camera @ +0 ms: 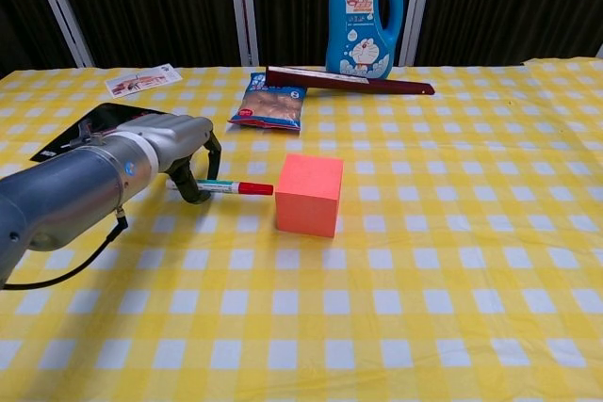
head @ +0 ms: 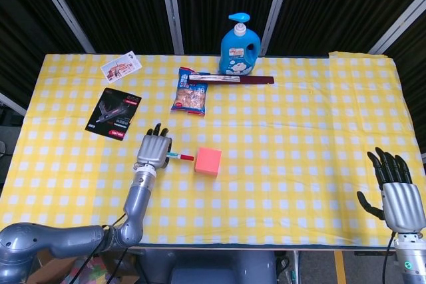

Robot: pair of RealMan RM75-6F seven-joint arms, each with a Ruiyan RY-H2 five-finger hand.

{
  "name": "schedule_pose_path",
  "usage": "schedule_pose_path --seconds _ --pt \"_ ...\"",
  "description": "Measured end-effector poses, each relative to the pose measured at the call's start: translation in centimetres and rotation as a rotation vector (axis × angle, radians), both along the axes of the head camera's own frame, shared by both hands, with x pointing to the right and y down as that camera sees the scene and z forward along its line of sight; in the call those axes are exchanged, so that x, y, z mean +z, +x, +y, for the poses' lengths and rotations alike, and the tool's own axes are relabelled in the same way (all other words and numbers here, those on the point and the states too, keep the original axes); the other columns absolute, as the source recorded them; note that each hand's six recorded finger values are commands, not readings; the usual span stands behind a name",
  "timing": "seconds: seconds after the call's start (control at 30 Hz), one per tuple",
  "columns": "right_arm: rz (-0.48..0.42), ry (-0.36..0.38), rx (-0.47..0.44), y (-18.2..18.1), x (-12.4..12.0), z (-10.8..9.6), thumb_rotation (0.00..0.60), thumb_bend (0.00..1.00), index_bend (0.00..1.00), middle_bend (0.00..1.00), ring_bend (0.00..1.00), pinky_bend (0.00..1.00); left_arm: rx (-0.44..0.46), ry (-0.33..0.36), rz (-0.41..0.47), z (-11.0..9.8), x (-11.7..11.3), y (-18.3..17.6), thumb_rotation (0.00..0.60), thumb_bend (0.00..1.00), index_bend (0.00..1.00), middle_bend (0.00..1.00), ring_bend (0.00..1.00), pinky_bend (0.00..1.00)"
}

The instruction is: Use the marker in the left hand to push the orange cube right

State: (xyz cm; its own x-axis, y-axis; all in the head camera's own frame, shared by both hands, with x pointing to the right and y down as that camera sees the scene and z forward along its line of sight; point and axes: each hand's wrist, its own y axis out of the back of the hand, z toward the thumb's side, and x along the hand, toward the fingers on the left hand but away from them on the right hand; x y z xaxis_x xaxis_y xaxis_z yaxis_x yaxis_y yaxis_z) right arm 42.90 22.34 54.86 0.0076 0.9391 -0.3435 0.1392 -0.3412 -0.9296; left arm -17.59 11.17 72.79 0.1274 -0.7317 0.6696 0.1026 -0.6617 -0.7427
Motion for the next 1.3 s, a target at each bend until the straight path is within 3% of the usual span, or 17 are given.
schedule_pose_path --seconds 0.37,1.1,1.3 --pt "-0.006 0.005 0.003 0.0 -0.1 -0.1 0.6 0.38 0.0 0.0 0.0 0.0 0.02 -0.019 0.008 0.8 0.5 1.2 0.6 0.45 0.57 0.15 0.04 0.16" --pt "-0.006 0.008 0.006 0.3 -0.3 -0.1 0.6 0.38 0.0 0.0 0.0 0.0 0.08 -0.025 0.107 1.6 1.0 10.5 0.6 0.46 0.57 0.16 0.04 0.16" --pt "-0.006 0.006 0.009 0.4 -0.3 -0.1 0.6 0.38 0.0 0.0 0.0 0.0 0.075 -0.028 0.11 1.7 1.1 11.2 0.6 0.45 0.57 0.16 0.04 0.16"
